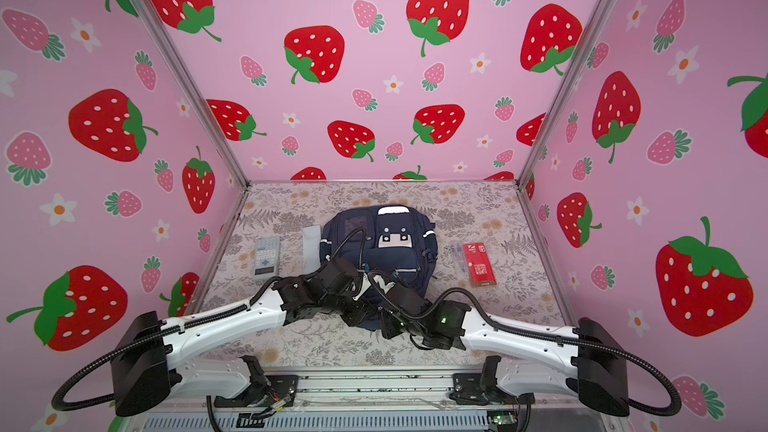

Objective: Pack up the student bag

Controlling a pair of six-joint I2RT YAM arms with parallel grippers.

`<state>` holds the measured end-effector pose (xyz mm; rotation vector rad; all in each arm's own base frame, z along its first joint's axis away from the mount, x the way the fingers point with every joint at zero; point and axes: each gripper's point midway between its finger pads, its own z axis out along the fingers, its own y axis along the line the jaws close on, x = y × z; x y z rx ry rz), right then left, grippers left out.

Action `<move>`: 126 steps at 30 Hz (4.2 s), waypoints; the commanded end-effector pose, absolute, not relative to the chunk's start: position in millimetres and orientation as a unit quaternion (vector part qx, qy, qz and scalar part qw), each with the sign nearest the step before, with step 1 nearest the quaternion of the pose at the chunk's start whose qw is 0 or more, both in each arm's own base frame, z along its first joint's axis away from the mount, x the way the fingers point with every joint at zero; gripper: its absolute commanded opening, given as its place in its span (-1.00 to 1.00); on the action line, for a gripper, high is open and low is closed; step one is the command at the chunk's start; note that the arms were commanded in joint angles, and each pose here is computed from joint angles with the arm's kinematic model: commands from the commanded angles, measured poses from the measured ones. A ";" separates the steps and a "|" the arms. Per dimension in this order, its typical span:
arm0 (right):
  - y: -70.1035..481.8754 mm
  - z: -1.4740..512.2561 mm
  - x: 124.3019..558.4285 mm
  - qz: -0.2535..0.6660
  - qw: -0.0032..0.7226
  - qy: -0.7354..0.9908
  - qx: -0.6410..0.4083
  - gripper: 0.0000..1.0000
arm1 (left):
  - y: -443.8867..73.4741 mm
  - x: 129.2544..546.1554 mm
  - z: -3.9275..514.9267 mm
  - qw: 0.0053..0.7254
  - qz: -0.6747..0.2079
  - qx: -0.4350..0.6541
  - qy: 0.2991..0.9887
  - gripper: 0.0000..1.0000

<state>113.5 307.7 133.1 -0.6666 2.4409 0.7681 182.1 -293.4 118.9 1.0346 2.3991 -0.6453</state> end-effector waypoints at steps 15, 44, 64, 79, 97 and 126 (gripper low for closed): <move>254.8 130.3 147.9 0.224 0.257 0.920 -0.192 -1.00 | -268.1 184.7 118.5 0.268 -0.174 0.352 0.880 -1.00; 184.2 85.7 265.5 0.111 0.282 0.946 -0.115 -0.86 | -257.8 170.7 144.6 0.300 -0.229 0.297 0.877 -0.74; 196.9 163.8 294.1 0.224 0.339 0.913 -0.026 0.21 | -276.6 201.1 165.7 0.194 -0.092 0.467 0.858 0.50; 212.4 108.2 320.8 0.263 0.246 0.931 0.054 -0.19 | -288.9 243.7 118.5 0.201 -0.005 0.480 0.854 0.22; 220.5 88.0 356.4 0.261 0.227 0.935 0.078 -0.24 | -282.6 247.9 106.9 0.193 -0.045 0.454 0.869 0.23; 205.1 59.3 359.9 0.273 0.201 0.932 0.131 -0.22 | -286.3 208.1 103.6 0.132 -0.106 0.495 0.852 0.48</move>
